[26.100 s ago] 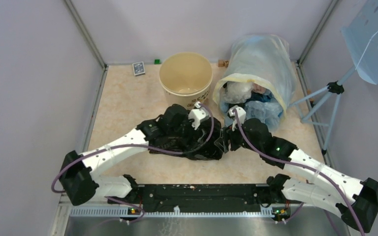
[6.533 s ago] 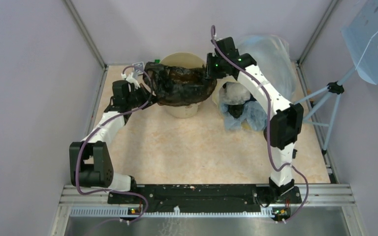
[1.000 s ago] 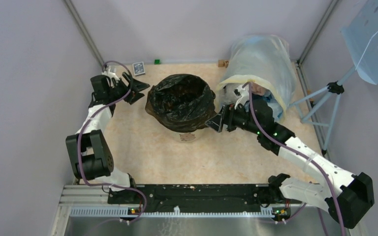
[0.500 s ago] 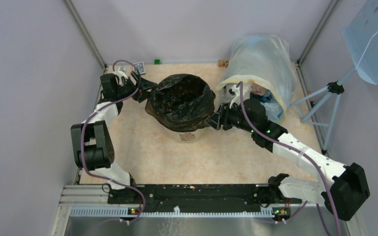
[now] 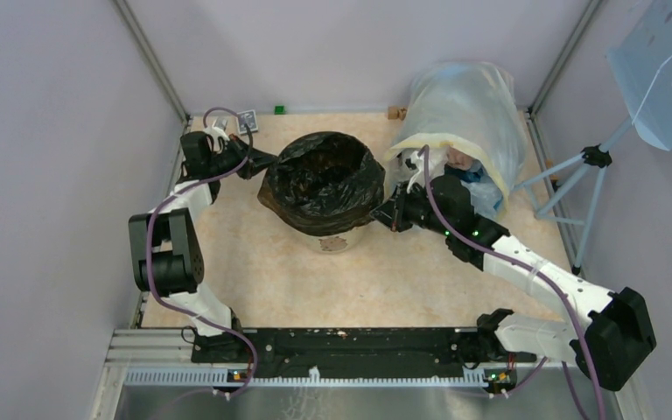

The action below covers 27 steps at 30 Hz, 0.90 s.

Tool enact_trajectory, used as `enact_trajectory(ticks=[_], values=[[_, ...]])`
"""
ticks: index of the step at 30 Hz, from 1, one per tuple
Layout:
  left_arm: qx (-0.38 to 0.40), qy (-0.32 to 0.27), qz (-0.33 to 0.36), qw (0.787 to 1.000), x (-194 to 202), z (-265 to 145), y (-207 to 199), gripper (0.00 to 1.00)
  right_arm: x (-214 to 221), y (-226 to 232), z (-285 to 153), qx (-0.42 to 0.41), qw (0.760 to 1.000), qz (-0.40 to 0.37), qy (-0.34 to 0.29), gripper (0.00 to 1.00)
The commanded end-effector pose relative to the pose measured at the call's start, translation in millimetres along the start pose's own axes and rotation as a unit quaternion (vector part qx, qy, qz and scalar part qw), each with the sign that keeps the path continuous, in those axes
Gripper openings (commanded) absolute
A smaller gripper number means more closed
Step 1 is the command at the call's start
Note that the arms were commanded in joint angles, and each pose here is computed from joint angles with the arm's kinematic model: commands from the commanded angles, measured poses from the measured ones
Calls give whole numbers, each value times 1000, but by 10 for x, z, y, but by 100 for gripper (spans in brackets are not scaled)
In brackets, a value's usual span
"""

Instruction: Put the trash bags into the trash bin

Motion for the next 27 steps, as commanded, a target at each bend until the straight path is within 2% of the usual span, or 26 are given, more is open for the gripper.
enact_trajectory(ticks=[1,11,20,27], values=[[8,-5,25,1000,-13,30,30,0,-8,17,-2,-3,1000,-13,-11,0],[-23,12,6,1000,224,183,316,0,265,-221,164,28,999,-14,25,0],[-36,26,3,999,372,354,426,0,219,-220,166,37,999,-24,23,0],[-62,7,16,998,331,335,416,0,373,-339,268,59,997,-18,57,0]])
Point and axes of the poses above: each gripper's point midway between its finger pads, its own z axis out along the fingers, its own y axis along the line the jaws close on, x = y × z, the point moved 9 cm from there along -z, back along the fingers, and after that the axes turned 1 degree about z, right-handed, at the moved point
